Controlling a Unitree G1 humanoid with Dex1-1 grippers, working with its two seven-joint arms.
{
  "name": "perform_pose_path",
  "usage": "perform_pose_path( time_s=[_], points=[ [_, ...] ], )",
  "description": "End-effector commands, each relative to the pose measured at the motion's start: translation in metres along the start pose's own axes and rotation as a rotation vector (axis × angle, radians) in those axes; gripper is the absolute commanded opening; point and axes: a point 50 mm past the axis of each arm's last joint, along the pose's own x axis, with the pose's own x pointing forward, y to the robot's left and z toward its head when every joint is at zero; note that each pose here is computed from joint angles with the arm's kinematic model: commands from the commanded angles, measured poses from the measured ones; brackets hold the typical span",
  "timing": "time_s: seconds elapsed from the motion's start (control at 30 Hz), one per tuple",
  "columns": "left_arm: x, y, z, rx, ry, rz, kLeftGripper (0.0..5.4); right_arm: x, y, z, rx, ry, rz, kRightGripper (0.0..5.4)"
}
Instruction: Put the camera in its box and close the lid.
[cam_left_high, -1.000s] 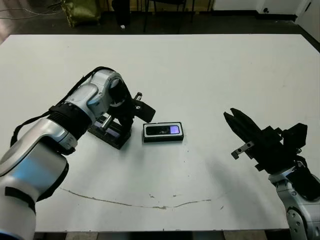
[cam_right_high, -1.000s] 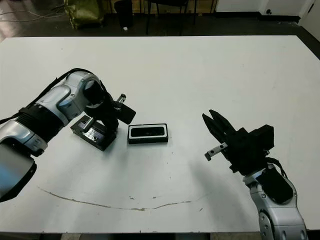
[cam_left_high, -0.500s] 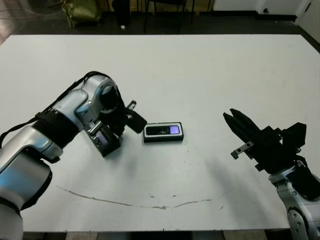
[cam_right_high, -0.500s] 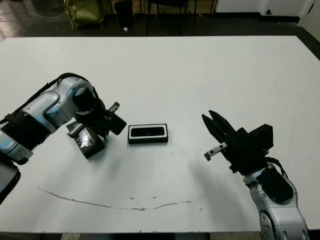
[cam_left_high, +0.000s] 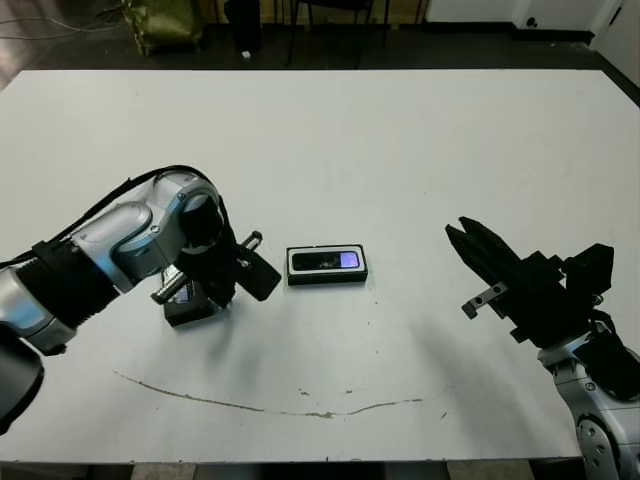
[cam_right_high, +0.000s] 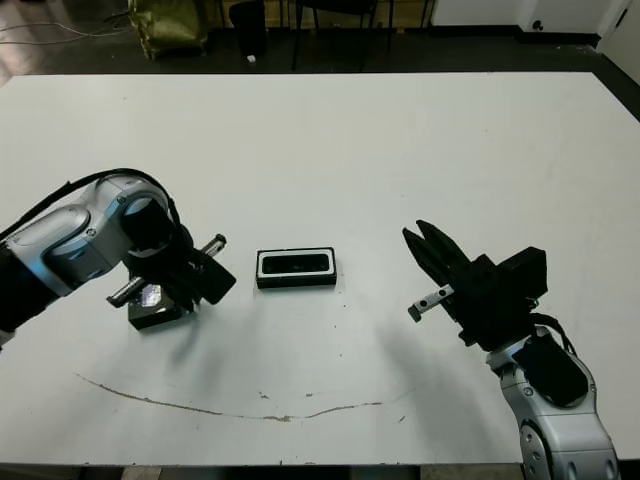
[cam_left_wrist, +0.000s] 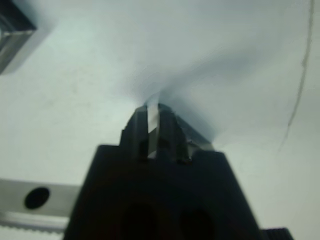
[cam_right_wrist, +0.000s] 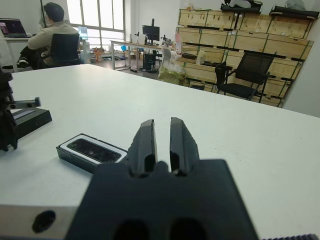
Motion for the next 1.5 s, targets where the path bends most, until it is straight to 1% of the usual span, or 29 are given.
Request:
perform_pose_path(
  time_s=[0.03,0.2,0.33,0.5,0.6,0.73,0.8,0.87,1.0,1.1,1.2,1.27,1.33,1.37,1.47,1.5],
  points=[
    [0.017,-0.013,-0.003,-0.010,-0.011,-0.086,0.00,-0.003,-0.002,-0.004,0.004,0.038,-0.009,0.01],
    [0.018,-0.019,-0.009,0.008,0.011,-0.097,0.00,-0.004,-0.002,-0.005,0.011,0.045,-0.008,0.01],
    [0.020,-0.024,-0.014,-0.005,0.033,-0.095,0.00,-0.004,-0.001,-0.004,0.001,0.050,-0.014,0.01],
    [0.025,-0.032,-0.020,-0.023,0.061,-0.118,0.00,-0.004,-0.002,-0.005,0.015,0.047,-0.008,0.01],
    [0.026,-0.036,-0.021,-0.004,0.088,-0.118,0.00,-0.004,-0.002,-0.006,0.015,0.042,0.000,0.01],
    [0.030,-0.040,-0.020,-0.034,0.075,-0.129,0.00,-0.003,0.000,-0.005,-0.002,0.047,0.002,0.01],
    [0.030,-0.040,-0.017,-0.099,0.000,-0.134,0.00,-0.003,0.000,-0.005,-0.002,0.050,0.007,0.01],
    [0.025,-0.039,-0.010,-0.075,-0.076,-0.114,0.00,-0.002,0.001,-0.005,-0.007,0.058,0.008,0.01],
    [-0.004,-0.032,0.014,0.030,-0.212,-0.012,0.00,-0.001,0.005,-0.006,-0.015,0.070,0.006,0.01],
    [-0.022,-0.027,0.022,0.024,-0.340,0.057,0.00,0.000,0.007,-0.007,-0.001,0.062,0.017,0.01],
    [-0.045,-0.028,0.026,-0.016,-0.459,0.166,0.00,0.002,0.008,-0.009,0.012,0.048,0.038,0.01],
    [-0.058,-0.032,0.027,-0.070,-0.543,0.227,0.00,0.002,0.007,-0.011,0.019,0.044,0.045,0.01],
    [-0.068,-0.036,0.025,-0.150,-0.650,0.284,0.00,0.002,0.007,-0.012,0.029,0.043,0.050,0.01],
    [-0.071,-0.039,0.023,-0.199,-0.706,0.329,0.00,0.002,0.007,-0.012,0.034,0.043,0.051,0.01],
    [-0.076,-0.054,0.016,-0.387,-0.811,0.536,0.00,0.003,0.008,-0.013,0.030,0.047,0.047,0.01],
    [-0.076,-0.058,0.015,-0.431,-0.842,0.599,0.00,0.003,0.008,-0.012,0.026,0.048,0.046,0.01]
  ],
)
